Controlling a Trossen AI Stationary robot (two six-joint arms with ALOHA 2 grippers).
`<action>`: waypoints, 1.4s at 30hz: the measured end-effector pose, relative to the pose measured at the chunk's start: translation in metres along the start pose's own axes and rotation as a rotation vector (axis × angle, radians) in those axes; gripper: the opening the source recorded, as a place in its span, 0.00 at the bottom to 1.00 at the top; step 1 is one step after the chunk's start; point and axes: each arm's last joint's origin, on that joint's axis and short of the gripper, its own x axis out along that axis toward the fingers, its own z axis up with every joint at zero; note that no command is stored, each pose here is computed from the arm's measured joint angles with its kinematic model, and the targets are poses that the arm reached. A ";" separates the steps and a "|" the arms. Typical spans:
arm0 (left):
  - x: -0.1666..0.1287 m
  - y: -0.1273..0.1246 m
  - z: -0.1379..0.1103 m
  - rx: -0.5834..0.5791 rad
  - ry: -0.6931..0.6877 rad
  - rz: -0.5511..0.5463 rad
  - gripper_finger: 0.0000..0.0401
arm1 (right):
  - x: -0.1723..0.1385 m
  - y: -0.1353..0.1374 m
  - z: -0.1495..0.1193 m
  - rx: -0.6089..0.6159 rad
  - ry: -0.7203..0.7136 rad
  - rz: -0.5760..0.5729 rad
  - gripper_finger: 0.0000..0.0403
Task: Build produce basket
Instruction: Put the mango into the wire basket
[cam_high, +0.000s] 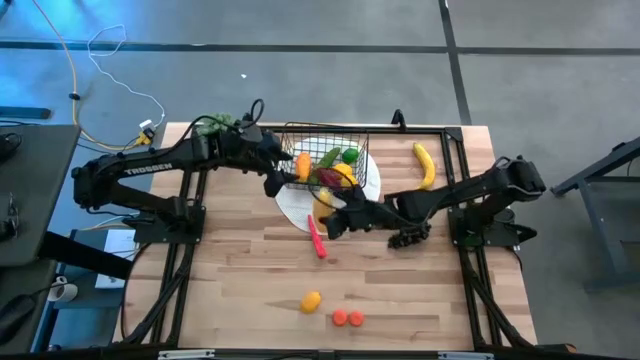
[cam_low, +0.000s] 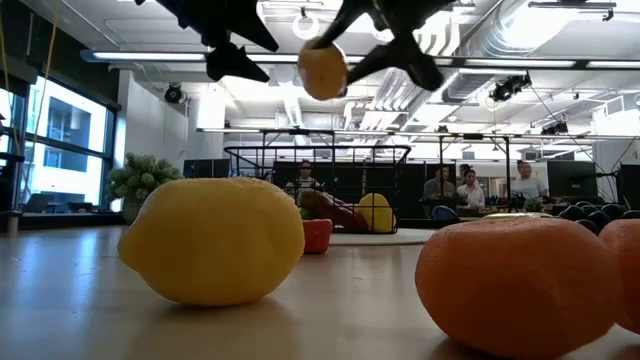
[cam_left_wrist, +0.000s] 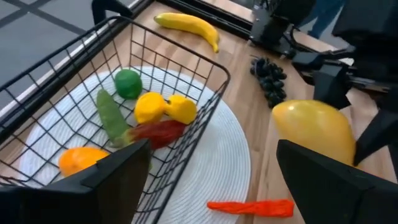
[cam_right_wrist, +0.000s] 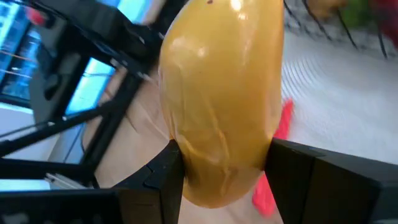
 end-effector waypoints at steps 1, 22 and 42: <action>0.000 0.001 0.000 0.001 -0.001 0.003 0.84 | 0.001 0.000 0.004 -0.016 -0.016 0.010 0.39; -0.001 -0.006 0.009 -0.016 -0.072 -0.154 0.84 | 0.009 -0.002 0.060 -0.369 -0.324 0.049 0.39; -0.004 -0.008 0.025 -0.111 -0.251 -0.122 0.83 | 0.011 -0.004 0.083 -0.513 -0.315 0.200 0.39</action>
